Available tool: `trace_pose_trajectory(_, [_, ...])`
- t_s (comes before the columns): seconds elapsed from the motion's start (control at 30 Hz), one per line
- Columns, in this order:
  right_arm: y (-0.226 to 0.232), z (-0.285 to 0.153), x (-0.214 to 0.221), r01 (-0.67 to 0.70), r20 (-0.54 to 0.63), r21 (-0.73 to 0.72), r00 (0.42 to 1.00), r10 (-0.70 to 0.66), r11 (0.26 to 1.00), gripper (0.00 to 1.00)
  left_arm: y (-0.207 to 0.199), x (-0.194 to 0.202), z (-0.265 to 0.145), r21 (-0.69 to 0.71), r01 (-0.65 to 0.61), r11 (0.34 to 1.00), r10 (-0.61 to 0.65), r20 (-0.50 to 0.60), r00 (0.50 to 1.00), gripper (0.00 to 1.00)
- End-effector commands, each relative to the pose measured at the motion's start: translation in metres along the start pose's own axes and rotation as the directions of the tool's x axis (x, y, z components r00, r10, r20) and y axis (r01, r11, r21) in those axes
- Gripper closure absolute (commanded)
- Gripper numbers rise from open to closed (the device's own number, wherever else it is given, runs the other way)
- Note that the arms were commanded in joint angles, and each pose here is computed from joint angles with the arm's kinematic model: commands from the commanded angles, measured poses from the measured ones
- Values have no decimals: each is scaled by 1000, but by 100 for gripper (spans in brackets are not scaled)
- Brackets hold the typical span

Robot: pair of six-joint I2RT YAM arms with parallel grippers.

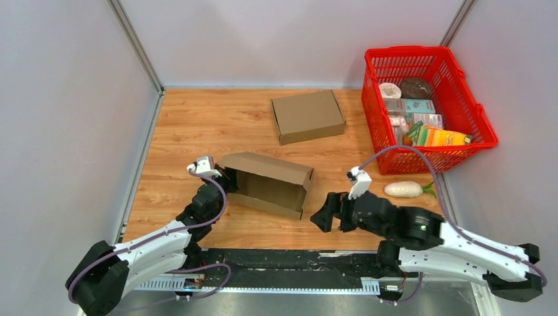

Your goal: Fold the paper box

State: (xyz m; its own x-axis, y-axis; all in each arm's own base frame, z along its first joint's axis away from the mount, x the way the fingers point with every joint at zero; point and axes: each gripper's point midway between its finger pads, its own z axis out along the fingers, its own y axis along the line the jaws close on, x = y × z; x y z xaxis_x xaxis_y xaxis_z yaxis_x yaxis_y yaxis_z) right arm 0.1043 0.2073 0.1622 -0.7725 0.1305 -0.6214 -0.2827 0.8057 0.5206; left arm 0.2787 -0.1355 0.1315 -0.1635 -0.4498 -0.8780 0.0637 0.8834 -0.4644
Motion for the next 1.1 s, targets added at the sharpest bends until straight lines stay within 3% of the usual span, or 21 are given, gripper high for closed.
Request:
trace_pose_trajectory(0.0, [49,-71,-41,161,20,-205,987,-160,965,0,26,32,-11,-49,-84,995,78,-103,992,100])
trace_pose_trajectory(0.07, [83,-86,-80,257,90,-218,966,-242,942,0,28,34,-13,-49,-81,996,75,-106,992,100])
trace_pose_trajectory(0.1, [91,-70,-85,402,73,-177,915,-396,898,0,30,36,-15,-56,-83,995,76,-114,991,100])
trace_pose_trajectory(0.17, [99,-71,-110,532,87,-96,847,-525,841,0,31,34,-16,-57,-81,995,74,-112,991,100])
trace_pose_trajectory(0.2, [104,-62,-109,600,63,-99,800,-596,794,0,30,34,-16,-55,-84,995,77,-113,991,100])
trace_pose_trajectory(0.23, [112,-42,-104,714,31,-122,697,-716,690,0,31,35,-17,-56,-90,994,82,-120,989,100])
trace_pose_trajectory(0.3, [137,-34,-98,783,67,-191,612,-788,592,0,31,33,-16,-60,-87,994,80,-116,990,100])
trace_pose_trajectory(0.4, [156,3,-96,855,100,-177,508,-855,487,0,31,33,-17,-61,-78,995,71,-116,991,100])
trace_pose_trajectory(0.47, [169,27,-102,874,144,-133,483,-864,467,0,31,34,-17,-59,-76,995,69,-117,991,100])
trace_pose_trajectory(0.6, [156,69,-101,898,68,-3,439,-896,440,2,27,41,-21,-47,-54,997,46,-163,986,100])
trace_pose_trajectory(0.67, [150,83,-95,903,51,16,428,-903,429,6,12,43,-27,-2,22,1000,-22,-215,976,89])
trace_pose_trajectory(0.73, [142,96,-82,905,48,11,425,-904,426,9,13,58,-44,-27,37,999,-44,-349,936,68])
trace_pose_trajectory(0.77, [140,100,-81,903,50,15,428,-903,429,11,10,56,-55,-41,97,994,-105,-376,920,62])
trace_pose_trajectory(0.8, [140,104,-78,902,60,10,431,-901,432,14,23,72,-72,-87,72,994,-104,-460,882,55])
trace_pose_trajectory(0.87, [136,111,-72,900,50,1,435,-899,435,18,6,63,-94,-37,184,982,-177,-504,845,52])
trace_pose_trajectory(0.9, [135,114,-67,895,44,-23,447,-894,446,21,20,74,-113,-86,162,983,-182,-564,806,50])
trace_pose_trajectory(0.93, [135,117,-52,886,33,-97,459,-888,454,21,4,56,-126,-27,248,969,-220,-555,802,50])
trace_pose_trajectory(1.0, [130,122,-37,867,4,-156,479,-878,472,21,15,56,-156,-82,287,954,-277,-601,750,46])
trace_pose_trajectory(1.03, [130,123,-21,839,-21,-217,507,-862,499,21,-1,28,-171,14,381,925,-306,-567,765,46])
trace_pose_trajectory(1.07, [130,122,-12,819,-39,-252,524,-851,516,20,-2,17,-181,33,418,908,-331,-555,763,38])
